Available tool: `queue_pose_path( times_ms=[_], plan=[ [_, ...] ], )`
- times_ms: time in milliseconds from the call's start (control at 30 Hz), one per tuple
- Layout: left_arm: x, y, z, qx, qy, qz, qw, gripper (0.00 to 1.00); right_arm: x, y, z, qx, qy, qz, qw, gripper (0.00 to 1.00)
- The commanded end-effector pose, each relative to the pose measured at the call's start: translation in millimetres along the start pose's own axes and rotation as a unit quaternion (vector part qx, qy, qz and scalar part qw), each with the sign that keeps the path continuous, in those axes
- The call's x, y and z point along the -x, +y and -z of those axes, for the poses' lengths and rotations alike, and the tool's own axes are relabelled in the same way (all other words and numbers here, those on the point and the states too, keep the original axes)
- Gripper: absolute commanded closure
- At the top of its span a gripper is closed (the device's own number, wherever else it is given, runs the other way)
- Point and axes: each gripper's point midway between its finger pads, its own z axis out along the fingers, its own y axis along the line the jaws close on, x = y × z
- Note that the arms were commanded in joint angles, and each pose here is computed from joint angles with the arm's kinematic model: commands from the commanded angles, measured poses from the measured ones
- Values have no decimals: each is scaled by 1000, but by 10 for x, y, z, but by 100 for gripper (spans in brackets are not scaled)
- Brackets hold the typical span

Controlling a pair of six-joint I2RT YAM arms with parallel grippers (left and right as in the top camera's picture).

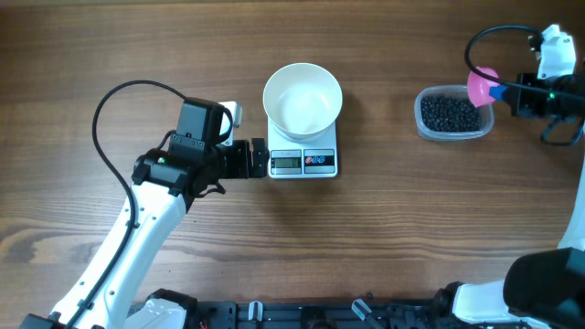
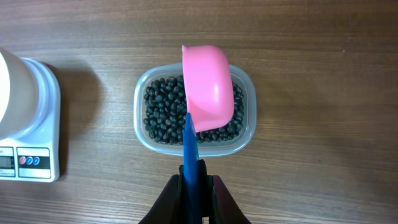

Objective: Scoop item into bowl and weigh 150g on scale
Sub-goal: 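Lower the pink scoop into the black beans with the right gripper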

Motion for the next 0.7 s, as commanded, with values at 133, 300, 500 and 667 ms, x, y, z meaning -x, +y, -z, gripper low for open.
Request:
queue_pose_path(
  times_ms=[133, 300, 500, 667],
  plan=[
    [63, 13, -21, 5, -12, 1, 1000, 0, -139, -31, -246, 4, 20, 1, 1000, 96],
    [86, 6, -26, 3, -16, 0, 1000, 0, -216, -49, -367, -3, 29, -9, 1000, 96],
    [88, 6, -27, 3, -16, 0, 1000, 0, -273, 39, -518, 4, 35, -6, 999, 96],
    [88, 6, -27, 3, -16, 0, 1000, 0, -329, 19, -616, -7, 40, -25, 999, 96]
  ],
)
